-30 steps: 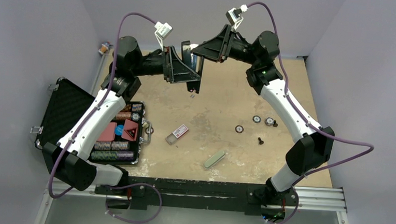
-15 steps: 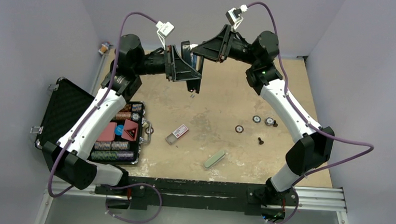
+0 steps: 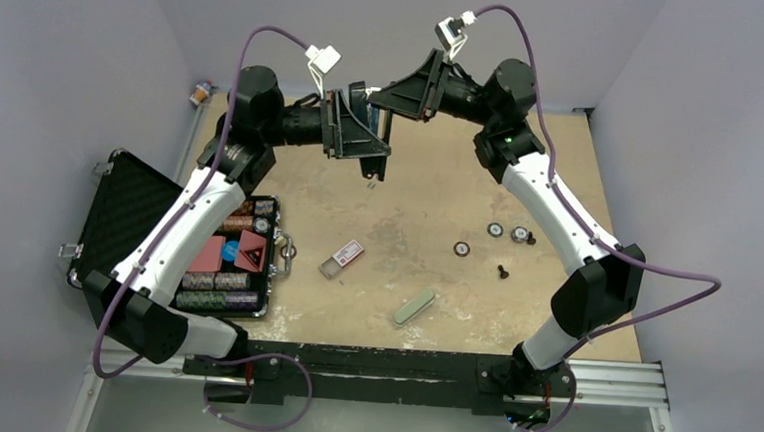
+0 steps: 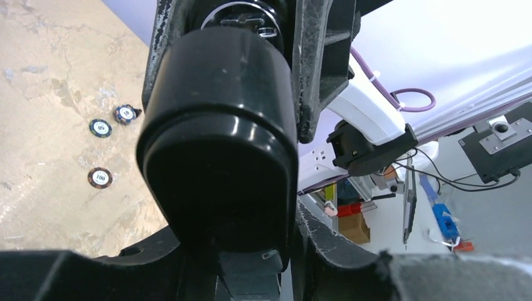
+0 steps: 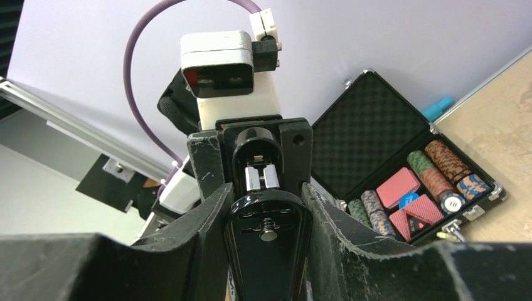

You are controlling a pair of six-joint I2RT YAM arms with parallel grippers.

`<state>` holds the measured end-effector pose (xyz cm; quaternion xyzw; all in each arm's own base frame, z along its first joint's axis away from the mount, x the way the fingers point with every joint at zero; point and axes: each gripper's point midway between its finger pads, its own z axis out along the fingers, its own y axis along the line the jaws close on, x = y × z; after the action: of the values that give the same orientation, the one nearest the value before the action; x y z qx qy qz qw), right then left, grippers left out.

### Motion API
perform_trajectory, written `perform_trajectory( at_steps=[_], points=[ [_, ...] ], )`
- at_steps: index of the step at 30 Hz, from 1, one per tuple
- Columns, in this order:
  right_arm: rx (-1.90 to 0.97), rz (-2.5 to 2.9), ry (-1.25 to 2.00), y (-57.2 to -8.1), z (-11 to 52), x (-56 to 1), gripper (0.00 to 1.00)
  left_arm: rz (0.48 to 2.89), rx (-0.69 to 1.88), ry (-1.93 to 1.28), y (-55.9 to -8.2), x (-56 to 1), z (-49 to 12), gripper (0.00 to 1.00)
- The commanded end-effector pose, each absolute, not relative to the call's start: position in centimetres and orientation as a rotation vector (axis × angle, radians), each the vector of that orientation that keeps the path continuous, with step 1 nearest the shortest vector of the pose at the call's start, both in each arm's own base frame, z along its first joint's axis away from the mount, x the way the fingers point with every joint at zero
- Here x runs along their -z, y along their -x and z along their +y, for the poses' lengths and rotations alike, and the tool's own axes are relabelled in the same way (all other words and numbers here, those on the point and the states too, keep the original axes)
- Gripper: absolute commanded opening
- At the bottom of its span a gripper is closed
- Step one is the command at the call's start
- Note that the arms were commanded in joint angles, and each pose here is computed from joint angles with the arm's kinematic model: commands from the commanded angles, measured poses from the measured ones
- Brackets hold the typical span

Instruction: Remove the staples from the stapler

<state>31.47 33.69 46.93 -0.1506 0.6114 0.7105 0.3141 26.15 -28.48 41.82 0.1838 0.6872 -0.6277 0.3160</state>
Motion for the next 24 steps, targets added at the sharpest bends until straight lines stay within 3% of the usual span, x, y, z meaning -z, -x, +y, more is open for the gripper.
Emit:
perform_trajectory(
  at_steps=[1, 2, 3, 7, 8, 16, 24],
  points=[
    [-1.868, 1.527, 0.429, -30.2, 33.2, -49.6, 0.00, 1.783, 1.590, -0.498, -26.7, -42.7, -28.4, 0.00],
    [-1.866, 1.534, 0.430, -30.2, 33.2, -49.4, 0.00, 1.793, 1.580, -0.492, -26.8, -42.5, -28.4, 0.00],
    [-1.858, 1.543, 0.430, -30.2, 33.2, -49.2, 0.08, 1.804, 1.568, -0.487, -26.9, -42.3, -28.3, 0.00],
    [-1.766, 1.595, 0.412, -31.1, 33.1, -48.4, 0.88, 1.884, 1.488, -0.440, -27.6, -41.2, -27.8, 0.00],
    [-1.732, 1.610, 0.403, -31.5, 32.9, -48.2, 0.95, 1.908, 1.462, -0.425, -27.9, -40.8, -27.6, 0.00],
    [-1.492, 1.732, 0.222, -35.6, 27.2, -44.8, 0.99, 2.079, 1.205, -0.231, -31.0, -36.7, -24.6, 0.00],
    [-1.254, 1.884, 0.106, -37.4, 22.6, -39.9, 0.99, 2.353, 0.916, 0.047, -35.9, -28.0, -21.1, 0.00]
  ],
)
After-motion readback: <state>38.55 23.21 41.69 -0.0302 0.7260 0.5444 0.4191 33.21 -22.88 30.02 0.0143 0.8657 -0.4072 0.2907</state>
